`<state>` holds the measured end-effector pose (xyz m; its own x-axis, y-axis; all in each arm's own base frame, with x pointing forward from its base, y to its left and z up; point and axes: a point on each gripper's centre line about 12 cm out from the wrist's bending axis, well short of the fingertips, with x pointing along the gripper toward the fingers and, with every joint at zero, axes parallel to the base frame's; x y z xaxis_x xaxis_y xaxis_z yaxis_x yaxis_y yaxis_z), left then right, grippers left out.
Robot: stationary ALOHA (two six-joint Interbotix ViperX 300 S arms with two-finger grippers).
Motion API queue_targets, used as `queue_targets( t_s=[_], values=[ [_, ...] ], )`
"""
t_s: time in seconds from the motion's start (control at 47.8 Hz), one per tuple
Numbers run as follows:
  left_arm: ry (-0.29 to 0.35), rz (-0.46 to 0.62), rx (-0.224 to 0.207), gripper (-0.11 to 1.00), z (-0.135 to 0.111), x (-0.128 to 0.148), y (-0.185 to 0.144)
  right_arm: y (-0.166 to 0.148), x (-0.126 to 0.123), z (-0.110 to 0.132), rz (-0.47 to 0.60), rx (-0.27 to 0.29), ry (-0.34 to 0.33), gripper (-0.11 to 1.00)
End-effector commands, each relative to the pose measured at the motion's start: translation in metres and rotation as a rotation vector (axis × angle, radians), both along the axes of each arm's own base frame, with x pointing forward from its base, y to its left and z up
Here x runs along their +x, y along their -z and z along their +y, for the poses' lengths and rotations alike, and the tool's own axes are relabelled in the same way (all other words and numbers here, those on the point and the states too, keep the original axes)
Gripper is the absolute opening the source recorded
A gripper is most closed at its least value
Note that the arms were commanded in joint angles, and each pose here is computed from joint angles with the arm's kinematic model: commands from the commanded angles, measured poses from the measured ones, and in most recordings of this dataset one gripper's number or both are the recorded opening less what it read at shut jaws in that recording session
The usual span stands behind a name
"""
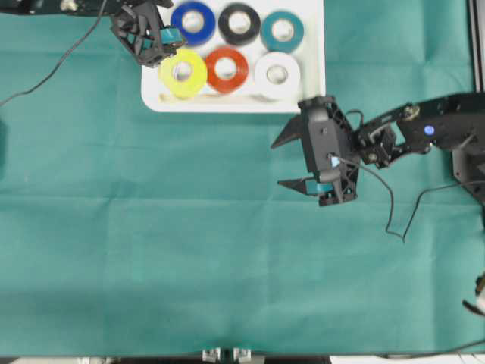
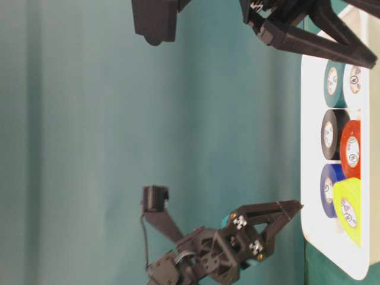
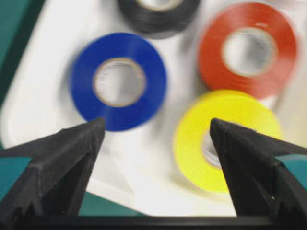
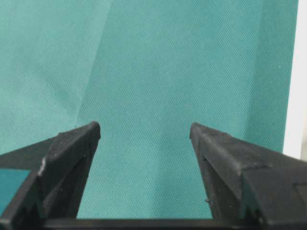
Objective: Put the tape alternately from left to right into the white case.
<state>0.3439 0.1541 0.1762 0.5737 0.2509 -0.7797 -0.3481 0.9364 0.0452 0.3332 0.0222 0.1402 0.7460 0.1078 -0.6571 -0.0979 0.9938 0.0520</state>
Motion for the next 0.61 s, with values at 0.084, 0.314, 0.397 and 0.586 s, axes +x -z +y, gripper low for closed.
queue_targets(
  t_s=[0.084, 0.314, 0.397, 0.586],
  values=[
    [0.07, -0.059, 0.022, 0.68, -0.029, -0.001, -0.022, -0.015, 0.007, 0.001, -0.047, 0.005, -0.002, 0.83],
    [0.171, -0.057, 0.018, 0.67, -0.067, 0.0, -0.022, -0.016, 0.007, 0.001, -0.05, 0.004, -0.003, 0.83],
    [0.222, -0.056, 0.016, 0.67, -0.085, 0.003, -0.021, -0.016, 0.007, 0.001, -0.05, 0.004, -0.003, 0.83],
    [0.327, -0.068, 0.016, 0.67, -0.122, 0.009, -0.022, -0.016, 0.008, 0.001, -0.051, 0.005, -0.002, 0.83]
  ],
)
